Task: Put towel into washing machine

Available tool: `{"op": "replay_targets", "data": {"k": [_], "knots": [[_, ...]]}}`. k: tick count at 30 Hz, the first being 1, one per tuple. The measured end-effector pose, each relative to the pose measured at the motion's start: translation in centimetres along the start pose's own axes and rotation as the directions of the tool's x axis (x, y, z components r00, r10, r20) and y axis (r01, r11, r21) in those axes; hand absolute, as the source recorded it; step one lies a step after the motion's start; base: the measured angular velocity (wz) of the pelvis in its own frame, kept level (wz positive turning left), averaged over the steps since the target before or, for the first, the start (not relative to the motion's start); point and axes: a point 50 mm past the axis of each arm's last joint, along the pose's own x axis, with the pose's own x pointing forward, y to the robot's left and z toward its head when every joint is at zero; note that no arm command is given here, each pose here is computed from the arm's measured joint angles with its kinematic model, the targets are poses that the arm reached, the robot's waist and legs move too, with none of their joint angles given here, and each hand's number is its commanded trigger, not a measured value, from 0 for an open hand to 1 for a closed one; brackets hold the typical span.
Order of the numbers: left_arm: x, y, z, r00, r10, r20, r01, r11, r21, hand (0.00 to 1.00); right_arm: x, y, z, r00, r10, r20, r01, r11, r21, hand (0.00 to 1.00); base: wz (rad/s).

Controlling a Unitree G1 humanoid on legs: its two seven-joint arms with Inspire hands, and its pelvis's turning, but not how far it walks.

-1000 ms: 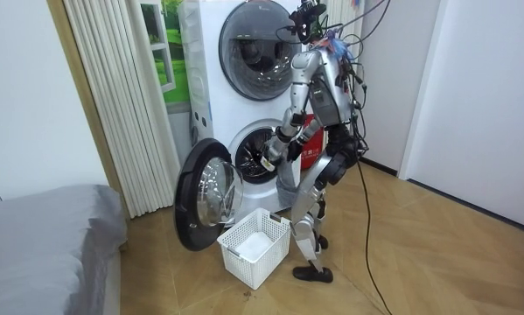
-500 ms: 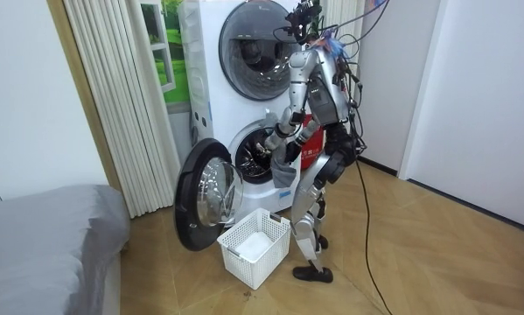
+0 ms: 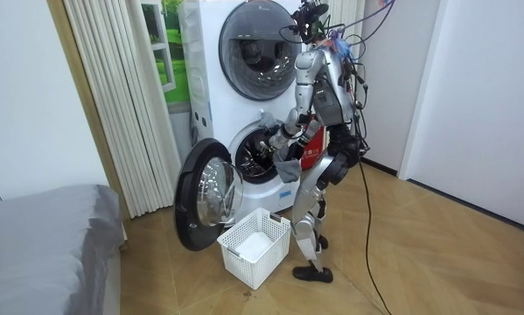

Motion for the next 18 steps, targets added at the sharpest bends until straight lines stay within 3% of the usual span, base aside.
{"op": "replay_targets", "data": {"k": [4, 5, 6, 7, 18], "knots": [[-0.6, 0.3, -0.5, 1.0, 0.014, 0.02, -0.013, 0.998, -0.062, 1.0, 0.0, 0.1, -0.2, 1.0, -0.001, -0.005, 0.001, 1.0, -0.001, 1.0, 0.0], [-0.8, 0.5, -0.7, 1.0, 0.023, 0.021, -0.021, 0.997, -0.071, 0.82, -0.1, 0.1, -0.4, 1.0, 0.0, -0.015, -0.001, 1.0, -0.006, 1.0, 0.0], [-1.0, 0.6, -0.9, 0.999, 0.028, 0.02, -0.027, 0.997, -0.076, 0.33, -0.1, 0.1, -0.6, 1.0, -0.001, -0.024, 0.001, 1.0, -0.009, 1.0, 0.0], [-1.0, 0.6, -0.9, 0.999, 0.031, 0.02, -0.029, 0.997, -0.078, 0.0, -0.1, 0.0, -0.6, 1.0, -0.003, -0.027, 0.003, 1.0, -0.009, 1.0, 0.0], [-2.9, 2.5, -1.2, 0.992, 0.124, 0.04, -0.117, 0.983, -0.144, 0.0, -0.9, -0.5, -2.9, 0.994, -0.059, -0.09, 0.068, 0.993, 0.098, 1.0, 0.01]]}}
